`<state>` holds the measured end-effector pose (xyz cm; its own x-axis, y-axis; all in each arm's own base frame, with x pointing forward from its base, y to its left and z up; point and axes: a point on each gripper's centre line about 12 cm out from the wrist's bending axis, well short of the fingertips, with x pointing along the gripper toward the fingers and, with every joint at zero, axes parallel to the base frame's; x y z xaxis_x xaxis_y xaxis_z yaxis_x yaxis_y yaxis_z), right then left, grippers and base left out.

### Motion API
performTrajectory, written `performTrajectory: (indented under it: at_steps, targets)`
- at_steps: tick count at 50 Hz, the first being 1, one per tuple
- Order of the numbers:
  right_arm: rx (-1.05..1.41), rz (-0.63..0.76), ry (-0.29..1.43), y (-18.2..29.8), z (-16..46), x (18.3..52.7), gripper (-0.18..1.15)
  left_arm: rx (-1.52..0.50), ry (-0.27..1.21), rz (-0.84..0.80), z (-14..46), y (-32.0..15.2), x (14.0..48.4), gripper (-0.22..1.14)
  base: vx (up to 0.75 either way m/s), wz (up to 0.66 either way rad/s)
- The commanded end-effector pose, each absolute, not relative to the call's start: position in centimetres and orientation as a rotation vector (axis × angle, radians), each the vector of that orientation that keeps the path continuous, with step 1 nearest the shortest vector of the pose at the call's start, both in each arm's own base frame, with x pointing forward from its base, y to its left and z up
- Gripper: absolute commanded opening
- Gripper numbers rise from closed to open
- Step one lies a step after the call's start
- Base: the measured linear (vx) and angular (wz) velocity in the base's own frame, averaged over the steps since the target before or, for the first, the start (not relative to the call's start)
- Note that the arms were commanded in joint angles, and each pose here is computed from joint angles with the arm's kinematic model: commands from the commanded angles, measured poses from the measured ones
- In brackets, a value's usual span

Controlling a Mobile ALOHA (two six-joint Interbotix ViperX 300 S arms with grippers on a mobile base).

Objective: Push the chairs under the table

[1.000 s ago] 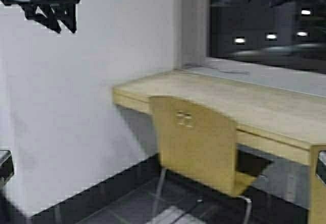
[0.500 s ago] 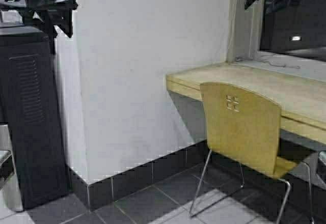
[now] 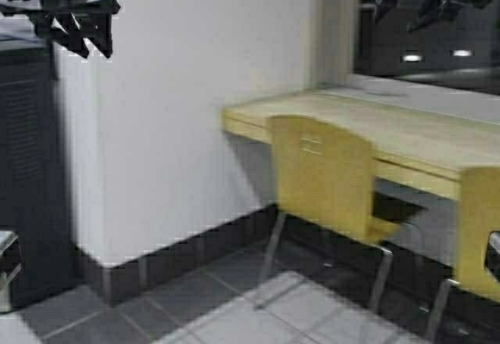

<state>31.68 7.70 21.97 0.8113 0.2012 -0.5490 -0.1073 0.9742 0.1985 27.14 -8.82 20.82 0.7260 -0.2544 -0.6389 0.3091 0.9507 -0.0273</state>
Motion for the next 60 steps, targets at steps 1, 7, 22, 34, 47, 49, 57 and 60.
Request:
performTrajectory:
  at_steps: [1, 7, 22, 34, 47, 49, 57, 60]
  targets:
    - [0.168, 0.167, 0.569, 7.7, 23.1, 32.2, 0.87, 0.071, 0.650, -0.312, 22.1, -9.0, 27.5, 0.75, -0.30, -0.50]
    - [0.170, 0.167, 0.567, 7.7, 23.2, 32.2, 0.87, 0.066, 0.663, -0.310, 21.8, -9.0, 27.6, 0.75, -0.31, -0.49]
    - [0.164, 0.168, 0.569, 7.7, 23.1, 32.2, 0.87, 0.051, 0.692, -0.301, 21.0, -9.0, 27.6, 0.75, -0.31, -0.32]
    - [0.163, 0.166, 0.584, 7.7, 22.7, 32.3, 0.87, 0.023, 0.713, -0.293, 20.8, -9.1, 27.6, 0.75, -0.30, -0.23]
    - [0.162, 0.168, 0.581, 7.8, 23.2, 32.3, 0.87, 0.021, 0.720, -0.291, 20.7, -9.2, 28.0, 0.75, -0.35, -0.21]
    - [0.163, 0.168, 0.580, 7.8, 23.2, 32.3, 0.87, 0.019, 0.716, -0.291, 20.9, -9.2, 28.0, 0.75, -0.42, -0.18]
    - [0.153, 0.170, 0.587, 7.7, 23.1, 32.2, 0.87, 0.004, 0.698, -0.290, 21.6, -9.1, 27.7, 0.75, -0.39, -0.17]
    - [0.150, 0.169, 0.594, 7.7, 22.9, 32.3, 0.87, -0.001, 0.706, -0.288, 21.4, -9.1, 27.6, 0.75, -0.36, -0.23]
